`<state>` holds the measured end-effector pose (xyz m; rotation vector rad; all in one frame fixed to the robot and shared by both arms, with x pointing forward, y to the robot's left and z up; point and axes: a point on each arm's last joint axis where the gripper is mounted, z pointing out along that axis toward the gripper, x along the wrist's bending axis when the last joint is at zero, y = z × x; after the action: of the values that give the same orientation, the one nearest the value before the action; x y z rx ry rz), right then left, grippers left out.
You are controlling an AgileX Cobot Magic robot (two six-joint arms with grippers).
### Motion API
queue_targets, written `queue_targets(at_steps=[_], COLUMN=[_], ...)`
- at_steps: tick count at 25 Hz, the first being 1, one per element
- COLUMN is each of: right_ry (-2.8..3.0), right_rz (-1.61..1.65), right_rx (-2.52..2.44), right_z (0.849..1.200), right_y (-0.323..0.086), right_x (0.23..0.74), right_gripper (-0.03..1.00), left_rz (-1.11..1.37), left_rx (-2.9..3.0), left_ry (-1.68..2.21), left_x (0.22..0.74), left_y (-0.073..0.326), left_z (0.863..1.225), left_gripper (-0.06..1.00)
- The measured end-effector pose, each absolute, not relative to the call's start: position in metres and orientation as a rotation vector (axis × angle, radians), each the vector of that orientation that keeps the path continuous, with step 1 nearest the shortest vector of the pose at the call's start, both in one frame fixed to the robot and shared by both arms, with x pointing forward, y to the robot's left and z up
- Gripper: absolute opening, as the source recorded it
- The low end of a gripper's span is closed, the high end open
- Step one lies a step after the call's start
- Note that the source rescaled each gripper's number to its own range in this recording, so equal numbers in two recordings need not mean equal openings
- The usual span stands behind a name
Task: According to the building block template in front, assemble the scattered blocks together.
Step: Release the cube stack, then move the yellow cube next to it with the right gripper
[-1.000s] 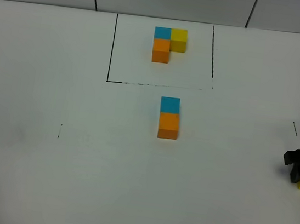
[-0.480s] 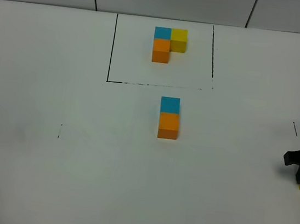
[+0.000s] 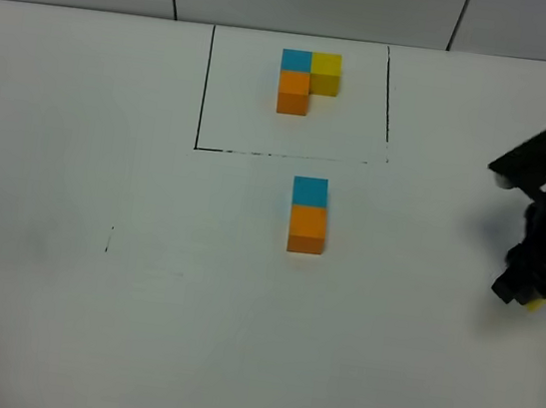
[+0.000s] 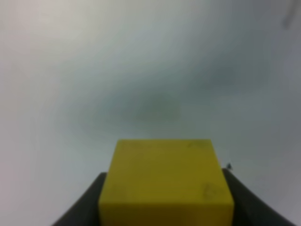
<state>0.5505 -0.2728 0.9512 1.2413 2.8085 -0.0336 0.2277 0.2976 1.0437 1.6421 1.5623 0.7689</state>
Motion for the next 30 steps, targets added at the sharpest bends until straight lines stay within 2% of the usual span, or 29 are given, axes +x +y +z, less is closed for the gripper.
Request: queue_targets(at_steps=[6,16,30], right_ry=[2.944,3.024,3.081], right_rz=[-0.033,-0.082,-0.082], right_rx=[0.703,0.362,0.238], right_z=[0.962,0.950,0.921], right_y=[-0.220,-0.161,-0.126], right_x=[0.572,0.620,0.660], right_gripper=[0.01,0.01,0.01], left_rz=[0.769,0.769,0.769], left_rx=[1.642,1.642,1.642], left_ry=[1.562,1.562,1.562], left_x=[0.228,0.228,0.228], left_y=[0.298,0.298,0.298], left_z=[1.044,1.044,1.044], left_gripper=[0.68,0.68,0.68])
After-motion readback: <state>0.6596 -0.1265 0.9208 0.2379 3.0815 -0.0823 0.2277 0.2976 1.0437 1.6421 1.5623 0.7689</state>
